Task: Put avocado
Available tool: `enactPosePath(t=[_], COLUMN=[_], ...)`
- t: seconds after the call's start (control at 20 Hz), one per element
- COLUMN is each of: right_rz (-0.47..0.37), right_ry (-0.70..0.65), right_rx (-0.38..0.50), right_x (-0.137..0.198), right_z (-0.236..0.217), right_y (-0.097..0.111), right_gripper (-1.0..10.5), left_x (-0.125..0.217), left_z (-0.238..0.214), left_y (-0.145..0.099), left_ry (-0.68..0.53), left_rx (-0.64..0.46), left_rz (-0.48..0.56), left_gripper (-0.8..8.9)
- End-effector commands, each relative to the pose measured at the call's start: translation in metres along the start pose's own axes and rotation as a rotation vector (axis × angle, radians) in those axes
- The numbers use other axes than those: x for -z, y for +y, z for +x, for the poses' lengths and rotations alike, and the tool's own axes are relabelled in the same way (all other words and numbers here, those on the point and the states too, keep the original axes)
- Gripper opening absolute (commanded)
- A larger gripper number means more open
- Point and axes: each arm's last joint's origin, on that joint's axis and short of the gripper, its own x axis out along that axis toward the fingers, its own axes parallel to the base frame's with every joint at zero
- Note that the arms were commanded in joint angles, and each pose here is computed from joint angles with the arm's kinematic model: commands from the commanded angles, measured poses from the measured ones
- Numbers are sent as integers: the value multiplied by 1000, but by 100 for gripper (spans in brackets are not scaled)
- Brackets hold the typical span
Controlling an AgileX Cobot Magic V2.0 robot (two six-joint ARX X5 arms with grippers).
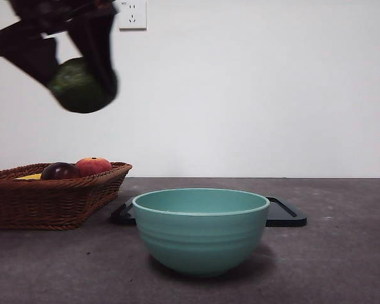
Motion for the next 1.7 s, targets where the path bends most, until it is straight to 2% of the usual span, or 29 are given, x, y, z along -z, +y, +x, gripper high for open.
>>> enactPosePath(t=[0.05,0.3,0.5,0.95,1.5,1.55,1.7], right_rz=[-15,-16,-16,-16,-16,-16,-16], right_ry=[-19,-19,-19,-19,-18,-18,-19], right_rx=[-5,-5,-5,-5,-5,-5,-5], right_x=[-5,-5,-5,-5,-5,-5,-5], right_z=[-3,-3,-3,-3,-3,-3,-3], right_y=[2,2,2,2,2,2,2], right_gripper=[643,642,642,642,643,643,643], left_x=[1,15,24,35,41,40,32], left_z=[7,40,81,134,149,148,142], left_y=[-28,-72,-93,-102,-102,-103,-107], left_ry=[7,88,151,228,260,259,254], left_rx=[59,117,120,91,78,78,82], left_rz=[37,143,195,213,229,229,236], left_gripper=[118,118,118,118,128,168,392])
